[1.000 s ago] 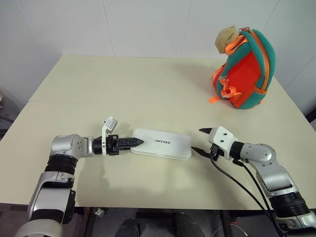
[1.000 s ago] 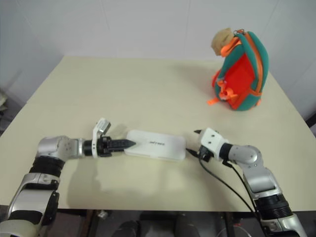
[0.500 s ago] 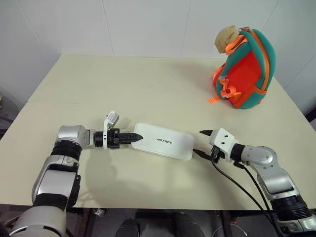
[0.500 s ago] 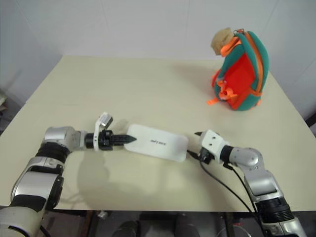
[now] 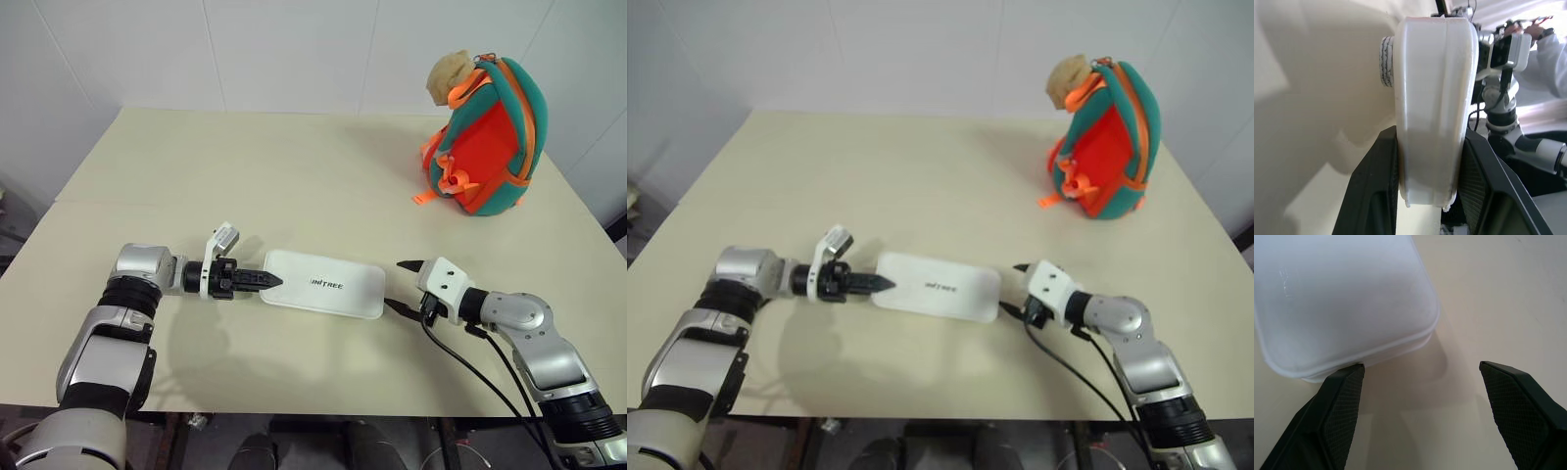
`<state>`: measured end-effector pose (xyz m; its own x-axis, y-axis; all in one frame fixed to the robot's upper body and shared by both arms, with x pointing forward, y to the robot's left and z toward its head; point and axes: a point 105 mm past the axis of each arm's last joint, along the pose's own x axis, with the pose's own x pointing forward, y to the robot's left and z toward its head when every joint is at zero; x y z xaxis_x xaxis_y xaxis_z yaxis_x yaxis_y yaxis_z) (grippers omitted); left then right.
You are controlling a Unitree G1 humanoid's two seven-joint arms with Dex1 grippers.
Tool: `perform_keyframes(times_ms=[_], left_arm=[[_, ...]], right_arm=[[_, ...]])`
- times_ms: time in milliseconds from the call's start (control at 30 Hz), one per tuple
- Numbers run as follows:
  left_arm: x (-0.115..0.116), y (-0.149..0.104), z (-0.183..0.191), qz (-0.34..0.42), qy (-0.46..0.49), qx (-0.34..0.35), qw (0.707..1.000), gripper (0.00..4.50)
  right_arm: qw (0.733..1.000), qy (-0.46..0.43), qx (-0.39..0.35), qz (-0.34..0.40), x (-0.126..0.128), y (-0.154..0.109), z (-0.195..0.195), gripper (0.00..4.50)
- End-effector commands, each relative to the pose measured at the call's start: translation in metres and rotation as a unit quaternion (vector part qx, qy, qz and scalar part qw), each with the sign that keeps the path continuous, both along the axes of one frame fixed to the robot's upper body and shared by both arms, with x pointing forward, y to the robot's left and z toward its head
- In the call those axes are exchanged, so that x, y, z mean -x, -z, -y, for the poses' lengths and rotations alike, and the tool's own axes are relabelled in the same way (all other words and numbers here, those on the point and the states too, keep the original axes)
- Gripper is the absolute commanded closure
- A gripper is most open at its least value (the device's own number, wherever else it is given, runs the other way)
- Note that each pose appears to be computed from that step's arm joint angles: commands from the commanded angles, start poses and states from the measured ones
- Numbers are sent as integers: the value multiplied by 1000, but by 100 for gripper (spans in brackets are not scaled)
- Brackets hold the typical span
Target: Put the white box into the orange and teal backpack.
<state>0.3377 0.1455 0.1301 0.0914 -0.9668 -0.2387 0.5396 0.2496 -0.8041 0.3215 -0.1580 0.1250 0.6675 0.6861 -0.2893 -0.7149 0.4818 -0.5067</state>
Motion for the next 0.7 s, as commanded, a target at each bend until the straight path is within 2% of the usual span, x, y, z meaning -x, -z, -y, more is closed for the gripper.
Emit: perform_keyframes(times_ms=[33,200,467,700], left_arm=[[-1,4,0,2,-6,-28,1000,322],[-5,6,-3,11,-23,-30,999,322],[-11,-21,-12,20,-70,17,997,322],[-4,-30,-21,0,-98,41,994,322]], right_arm=[[999,-13,-15,32,1,-20,-5,0],[999,-13,-15,33,-1,-21,-5,0],[999,17,-15,44,-2,-31,11,0],[996,55,-52,56,0,-49,26,0]])
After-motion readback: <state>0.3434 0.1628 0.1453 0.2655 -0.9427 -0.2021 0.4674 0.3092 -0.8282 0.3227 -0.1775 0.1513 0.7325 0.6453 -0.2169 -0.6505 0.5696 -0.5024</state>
